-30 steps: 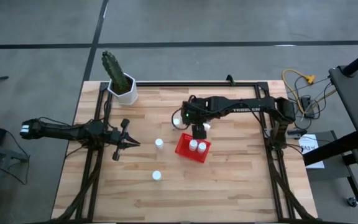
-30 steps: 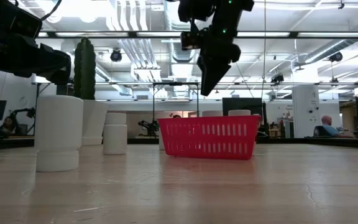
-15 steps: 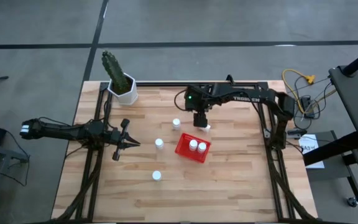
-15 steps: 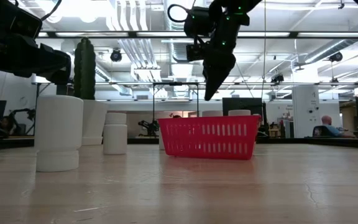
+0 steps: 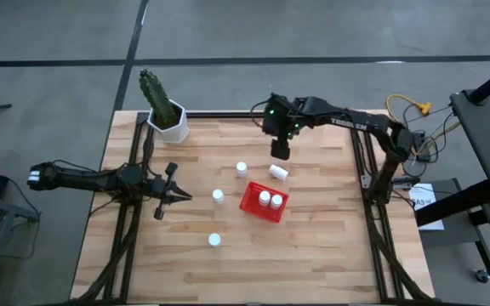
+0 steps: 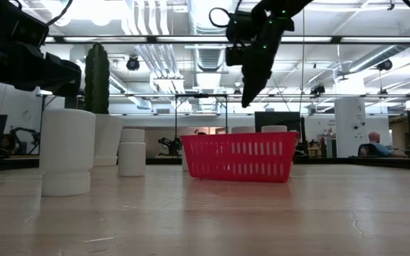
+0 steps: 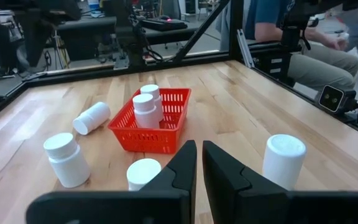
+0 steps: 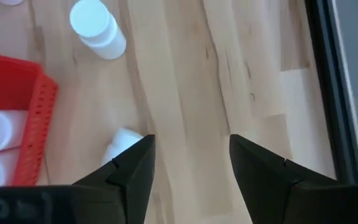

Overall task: Pick and place pill bottles into a basket
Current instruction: Put the white pill bottle into the red bin

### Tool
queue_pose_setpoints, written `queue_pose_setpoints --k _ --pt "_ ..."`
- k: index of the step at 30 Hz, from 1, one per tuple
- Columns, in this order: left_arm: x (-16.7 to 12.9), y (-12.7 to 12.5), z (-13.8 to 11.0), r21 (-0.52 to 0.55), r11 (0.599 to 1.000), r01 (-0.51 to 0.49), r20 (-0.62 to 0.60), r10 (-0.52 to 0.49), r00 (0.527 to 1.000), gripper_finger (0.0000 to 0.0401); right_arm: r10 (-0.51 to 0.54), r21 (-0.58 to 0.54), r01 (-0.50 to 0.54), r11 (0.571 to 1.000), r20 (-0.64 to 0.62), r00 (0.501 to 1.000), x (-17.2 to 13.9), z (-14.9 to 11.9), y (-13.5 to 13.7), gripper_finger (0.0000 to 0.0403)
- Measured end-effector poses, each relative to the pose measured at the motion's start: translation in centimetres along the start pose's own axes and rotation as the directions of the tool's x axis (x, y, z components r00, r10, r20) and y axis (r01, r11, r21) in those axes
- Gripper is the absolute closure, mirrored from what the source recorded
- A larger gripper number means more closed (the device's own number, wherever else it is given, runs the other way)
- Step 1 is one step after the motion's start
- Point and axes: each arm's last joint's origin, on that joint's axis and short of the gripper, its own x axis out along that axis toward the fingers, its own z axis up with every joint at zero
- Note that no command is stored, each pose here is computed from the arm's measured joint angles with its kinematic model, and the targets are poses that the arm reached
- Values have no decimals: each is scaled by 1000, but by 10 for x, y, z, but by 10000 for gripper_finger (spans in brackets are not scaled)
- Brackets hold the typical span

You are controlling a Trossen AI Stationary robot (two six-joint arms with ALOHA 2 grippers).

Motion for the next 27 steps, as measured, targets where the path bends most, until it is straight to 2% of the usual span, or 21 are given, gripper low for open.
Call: queue_pose_setpoints --k 7,12,15,20,27 --pt "0 0 0 1 1000 -2 5 2 1000 391 45 33 -46 998 21 999 -2 -29 2 222" --pt "0 0 1 9 1000 -14 12 14 1000 391 59 73 -67 995 102 993 8 -48 8 227" --pt "0 2 1 8 999 -54 11 54 998 391 97 94 -111 989 134 986 10 -55 13 227" --pt "-1 4 1 8 988 -154 6 153 988 391 115 110 -128 986 120 986 10 -63 24 227" --pt "-2 7 2 22 971 -240 3 240 971 391 134 79 -141 987 96 986 17 -71 38 227"
